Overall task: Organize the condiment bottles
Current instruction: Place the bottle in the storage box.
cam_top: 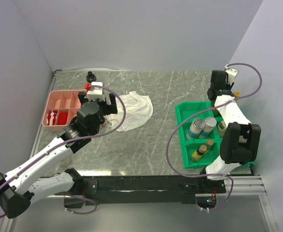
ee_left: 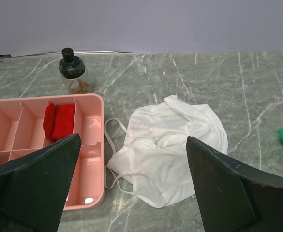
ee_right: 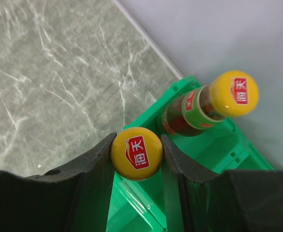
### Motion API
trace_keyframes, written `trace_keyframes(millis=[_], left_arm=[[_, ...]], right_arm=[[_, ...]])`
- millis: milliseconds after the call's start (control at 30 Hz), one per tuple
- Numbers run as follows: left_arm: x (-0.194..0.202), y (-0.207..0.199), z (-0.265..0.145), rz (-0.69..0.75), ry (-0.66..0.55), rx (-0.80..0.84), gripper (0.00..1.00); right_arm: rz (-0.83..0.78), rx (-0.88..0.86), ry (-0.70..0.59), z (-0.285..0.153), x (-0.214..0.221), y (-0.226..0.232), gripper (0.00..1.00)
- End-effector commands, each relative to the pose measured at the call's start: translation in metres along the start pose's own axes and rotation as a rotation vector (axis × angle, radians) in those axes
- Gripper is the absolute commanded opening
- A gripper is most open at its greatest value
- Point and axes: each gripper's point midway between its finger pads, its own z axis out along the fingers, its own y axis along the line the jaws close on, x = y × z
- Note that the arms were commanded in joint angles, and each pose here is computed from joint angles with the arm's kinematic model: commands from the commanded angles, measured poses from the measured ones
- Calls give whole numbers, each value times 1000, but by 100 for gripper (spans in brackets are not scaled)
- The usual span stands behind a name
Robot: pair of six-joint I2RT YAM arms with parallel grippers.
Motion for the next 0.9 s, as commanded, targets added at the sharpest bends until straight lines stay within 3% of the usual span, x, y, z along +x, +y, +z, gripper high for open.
trace_keyframes(millis=[0, 167, 600, 633, 767, 867], left_arm=[[-22, 0, -4, -30, -52, 7, 97], [-21, 0, -4, -28, -51, 2, 97], [-21, 4, -4, -26, -52, -16, 97], [-21, 4, -4, -27, -51, -15, 97], [-18, 2, -3, -29, -40, -15, 97], [-18, 4, -3, -52, -40, -28, 97]], right_arm=[[83, 26, -99, -6, -40, -5, 30], [107, 40, -92, -8, -37, -15, 45], [134, -5, -70, -24, -42, -16, 67], [141, -25, -72, -31, -45, -16, 69], [148, -174, -62, -62, -59, -2, 92], [169, -314, -72, -98, -68, 7, 97]])
